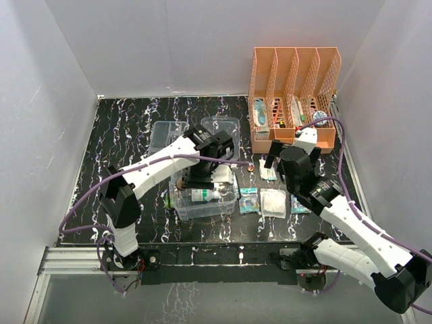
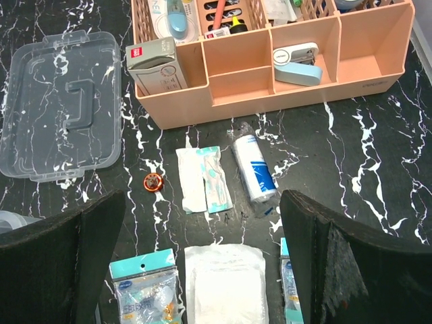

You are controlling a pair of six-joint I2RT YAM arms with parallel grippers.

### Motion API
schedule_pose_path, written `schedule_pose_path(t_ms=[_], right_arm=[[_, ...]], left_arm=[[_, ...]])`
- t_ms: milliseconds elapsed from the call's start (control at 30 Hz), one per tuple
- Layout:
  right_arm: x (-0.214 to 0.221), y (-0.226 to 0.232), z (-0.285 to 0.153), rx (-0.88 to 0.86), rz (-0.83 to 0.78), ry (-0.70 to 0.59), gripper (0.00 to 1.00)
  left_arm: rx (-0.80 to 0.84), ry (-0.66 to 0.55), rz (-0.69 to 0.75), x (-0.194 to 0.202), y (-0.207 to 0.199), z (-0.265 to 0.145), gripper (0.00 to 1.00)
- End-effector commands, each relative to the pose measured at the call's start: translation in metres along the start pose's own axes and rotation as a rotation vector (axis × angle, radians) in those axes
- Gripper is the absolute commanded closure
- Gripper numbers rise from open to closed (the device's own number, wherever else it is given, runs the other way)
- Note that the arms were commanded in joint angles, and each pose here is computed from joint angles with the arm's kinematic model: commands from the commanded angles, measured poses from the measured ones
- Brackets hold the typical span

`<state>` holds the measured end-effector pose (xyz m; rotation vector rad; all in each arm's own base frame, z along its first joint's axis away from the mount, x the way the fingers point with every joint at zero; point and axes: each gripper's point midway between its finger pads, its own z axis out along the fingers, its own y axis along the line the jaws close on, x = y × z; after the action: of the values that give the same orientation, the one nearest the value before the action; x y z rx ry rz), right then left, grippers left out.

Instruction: Organize the medicine kit

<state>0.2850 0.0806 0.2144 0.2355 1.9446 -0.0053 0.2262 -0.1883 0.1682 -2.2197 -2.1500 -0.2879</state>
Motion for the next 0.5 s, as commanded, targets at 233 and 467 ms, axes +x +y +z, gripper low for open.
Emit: schedule_pose_path(t_ms=[233,467], right_arm=[[-0.005,-0.006,-0.004,0.016,0.04,-0.047,0.02],[-0.005,-0.013,-0.006,0.034,0.031,-0.057,0.02]], left_arm=[[0.134,0.14,0.063,0.008,-0.023,0.035,1.0],[0.143,0.192,0.103,-0.001,-0.012,0.049,1.0]])
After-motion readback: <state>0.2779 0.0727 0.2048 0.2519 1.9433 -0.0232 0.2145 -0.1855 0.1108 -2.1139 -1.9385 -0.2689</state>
